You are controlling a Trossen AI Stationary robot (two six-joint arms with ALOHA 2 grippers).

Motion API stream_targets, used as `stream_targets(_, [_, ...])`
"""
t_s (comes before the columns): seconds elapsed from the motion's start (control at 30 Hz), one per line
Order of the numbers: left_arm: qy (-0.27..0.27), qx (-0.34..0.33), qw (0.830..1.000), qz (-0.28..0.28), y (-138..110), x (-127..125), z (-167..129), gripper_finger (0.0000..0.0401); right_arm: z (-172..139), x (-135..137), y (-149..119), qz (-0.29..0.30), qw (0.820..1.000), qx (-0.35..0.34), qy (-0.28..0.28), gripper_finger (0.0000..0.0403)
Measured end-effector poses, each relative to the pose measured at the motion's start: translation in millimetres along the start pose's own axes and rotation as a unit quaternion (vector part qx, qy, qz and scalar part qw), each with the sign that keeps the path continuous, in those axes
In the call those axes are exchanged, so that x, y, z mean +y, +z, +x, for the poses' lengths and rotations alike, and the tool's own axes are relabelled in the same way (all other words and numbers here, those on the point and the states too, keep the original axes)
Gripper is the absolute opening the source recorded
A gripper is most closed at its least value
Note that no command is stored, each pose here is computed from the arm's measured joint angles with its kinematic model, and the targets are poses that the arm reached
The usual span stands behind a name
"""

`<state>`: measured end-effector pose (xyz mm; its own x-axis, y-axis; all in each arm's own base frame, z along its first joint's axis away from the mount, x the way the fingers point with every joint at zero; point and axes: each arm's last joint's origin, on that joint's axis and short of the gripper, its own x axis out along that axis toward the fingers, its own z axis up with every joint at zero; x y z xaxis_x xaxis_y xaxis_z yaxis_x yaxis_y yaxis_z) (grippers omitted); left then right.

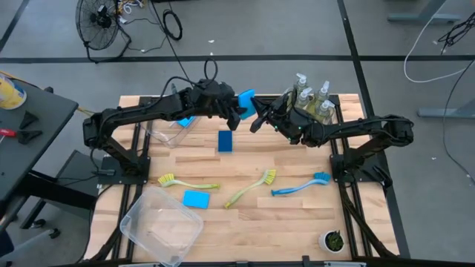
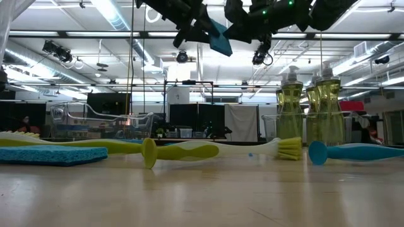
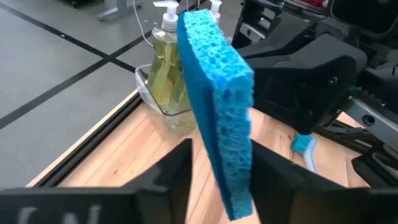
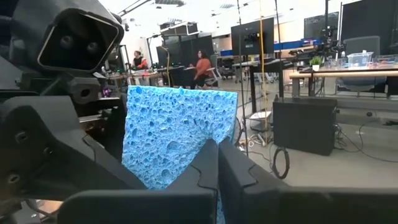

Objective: Pick & Place Kitchen Sink Supplies
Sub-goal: Put the blue sponge into the left transparent bin

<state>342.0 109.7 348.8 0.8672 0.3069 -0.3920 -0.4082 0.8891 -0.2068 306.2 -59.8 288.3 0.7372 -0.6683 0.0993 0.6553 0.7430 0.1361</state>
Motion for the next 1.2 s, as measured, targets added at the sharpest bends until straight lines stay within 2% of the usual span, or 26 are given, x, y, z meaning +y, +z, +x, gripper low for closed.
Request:
stream_targets(0.23, [0.001, 0.002, 1.000, 0.000, -0.3, 0.2, 0.0, 0.0038, 0.0, 0.1, 0.2, 0.000, 1.000, -0.001, 0.002, 0.0020])
stream_targets(0.33, [0.001, 0.002, 1.000, 0.000, -0.3, 0.2, 0.0, 0.0012, 0.0, 0.1, 0.3, 0.001, 1.000, -0.001, 0.001, 0.0028])
stream_targets(0.47, [0.001, 0.002, 1.000, 0.001, -0.4, 0.2, -0.1, 0.0024, 0.0, 0.6, 0.3, 0.007, 1.000, -0.001, 0.013, 0.0052])
stream_targets(0.6, [0.009, 0.006, 1.000, 0.020, -0.7, 1.7, -1.3, 0.0022, 0.0, 1.0, 0.4, 0.015, 1.000, -0.001, 0.023, 0.0102])
stream_targets(0.7, [0.034, 0.014, 0.999, 0.021, -1.0, 5.1, -6.1, 0.0011, -0.4, 1.7, 0.3, 0.013, 1.000, 0.000, 0.026, 0.0147])
stream_targets(0.9, [0.086, 0.032, 0.995, 0.027, 1.5, 18.6, -22.2, 0.0020, -2.9, 2.1, 4.3, -0.006, 1.000, -0.008, 0.024, 0.0219])
stream_targets(1.03, [0.104, 0.036, 0.994, 0.024, 6.0, 26.8, -39.6, 0.0011, -6.2, 1.9, 10.0, -0.023, 0.999, -0.015, 0.019, 0.0243])
stream_targets(1.2, [0.138, 0.055, 0.989, 0.020, 7.8, 36.6, -66.3, 0.0011, -7.7, 1.9, 11.7, -0.007, 1.000, -0.013, 0.022, 0.0247])
